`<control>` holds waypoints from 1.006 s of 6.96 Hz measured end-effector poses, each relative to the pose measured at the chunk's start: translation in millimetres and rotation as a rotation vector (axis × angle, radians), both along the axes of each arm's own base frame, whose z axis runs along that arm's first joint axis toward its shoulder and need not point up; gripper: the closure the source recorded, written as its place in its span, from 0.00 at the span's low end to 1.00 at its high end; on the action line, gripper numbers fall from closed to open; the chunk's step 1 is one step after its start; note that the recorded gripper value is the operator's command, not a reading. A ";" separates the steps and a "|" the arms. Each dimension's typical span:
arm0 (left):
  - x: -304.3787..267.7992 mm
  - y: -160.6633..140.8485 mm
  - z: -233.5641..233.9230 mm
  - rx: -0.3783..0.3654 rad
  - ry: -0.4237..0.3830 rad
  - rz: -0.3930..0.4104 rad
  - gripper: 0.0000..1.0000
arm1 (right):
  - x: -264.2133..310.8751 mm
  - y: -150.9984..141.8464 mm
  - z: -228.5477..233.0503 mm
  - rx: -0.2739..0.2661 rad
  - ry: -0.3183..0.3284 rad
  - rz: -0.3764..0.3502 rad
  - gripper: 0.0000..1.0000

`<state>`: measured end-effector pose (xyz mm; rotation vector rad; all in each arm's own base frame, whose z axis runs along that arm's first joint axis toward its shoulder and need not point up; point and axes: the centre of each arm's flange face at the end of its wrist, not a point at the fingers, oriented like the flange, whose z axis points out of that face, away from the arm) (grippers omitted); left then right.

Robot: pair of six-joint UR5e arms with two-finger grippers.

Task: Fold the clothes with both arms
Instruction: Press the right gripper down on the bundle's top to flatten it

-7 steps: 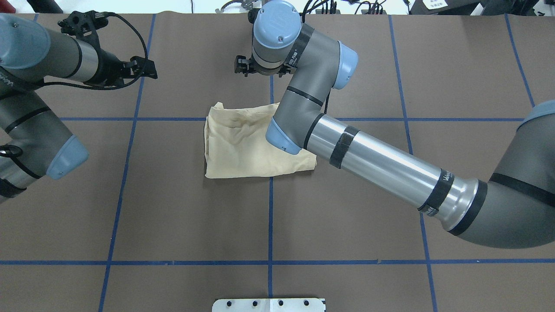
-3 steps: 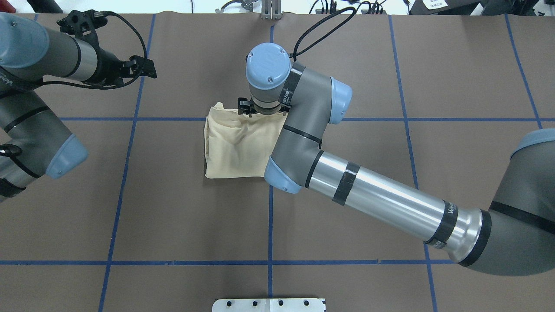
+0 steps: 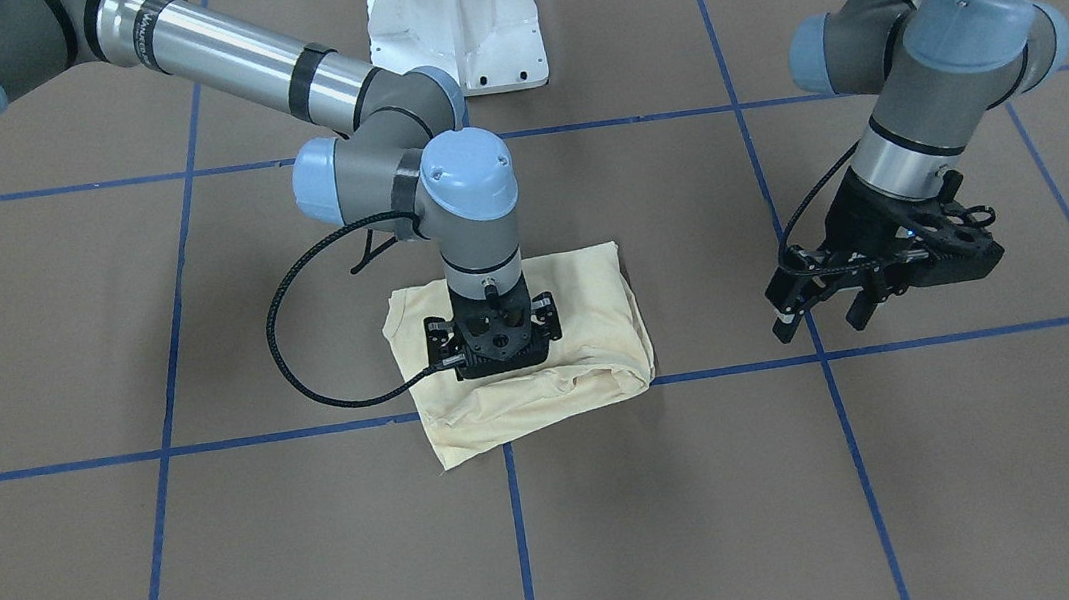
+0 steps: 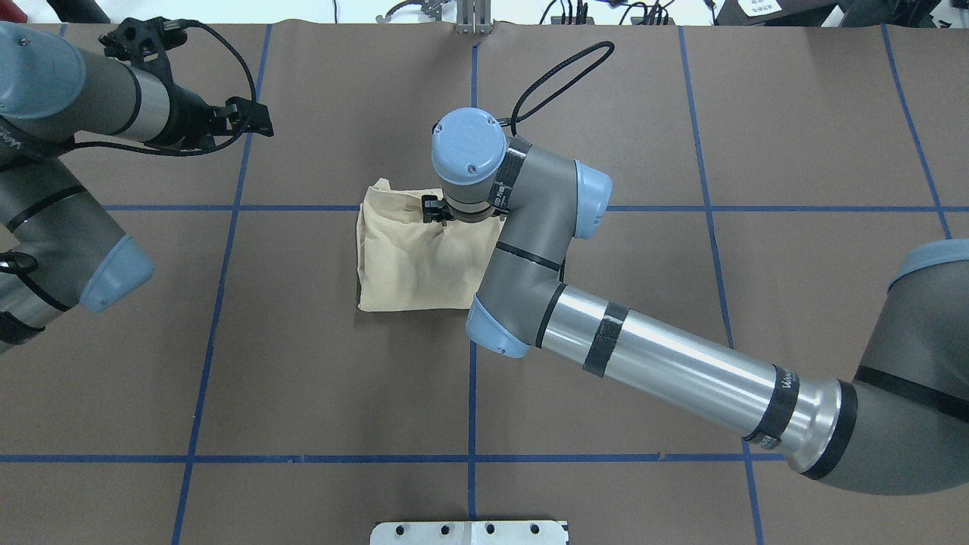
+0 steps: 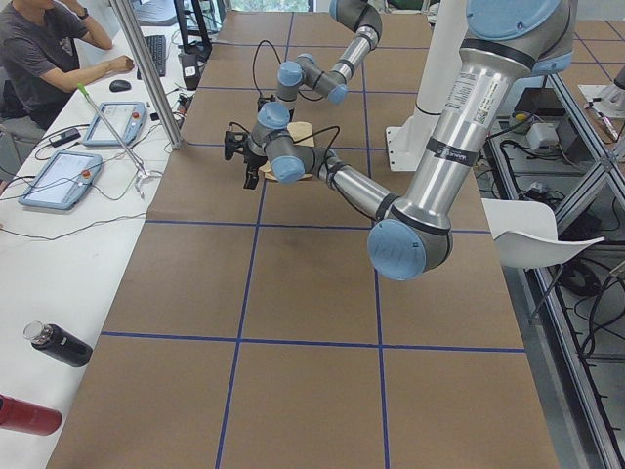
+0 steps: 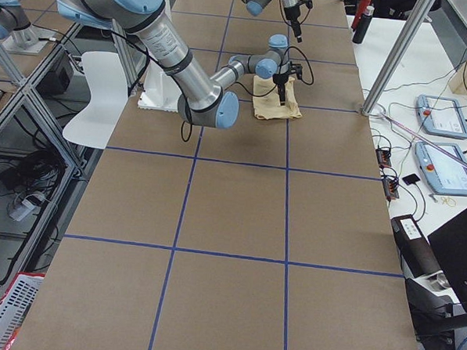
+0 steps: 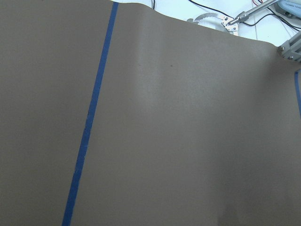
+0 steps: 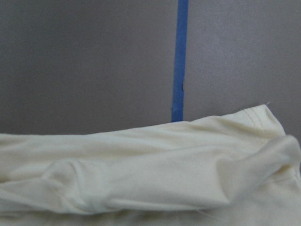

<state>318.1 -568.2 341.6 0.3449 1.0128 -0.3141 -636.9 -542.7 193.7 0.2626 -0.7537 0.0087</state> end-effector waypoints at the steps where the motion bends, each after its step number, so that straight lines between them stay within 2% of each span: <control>1: 0.0 0.1 0.8 -0.002 0.000 0.000 0.00 | 0.9 -9.8 -2.3 0.024 -0.004 0.009 0.00; 3: 0.6 0.3 1.8 -0.007 0.000 -0.001 0.00 | -8.1 -34.8 1.2 0.063 -0.021 0.030 0.00; 7: 1.2 -0.1 3.5 -0.005 -0.004 0.002 0.00 | 9.2 -69.0 -1.2 0.075 -0.023 0.075 0.00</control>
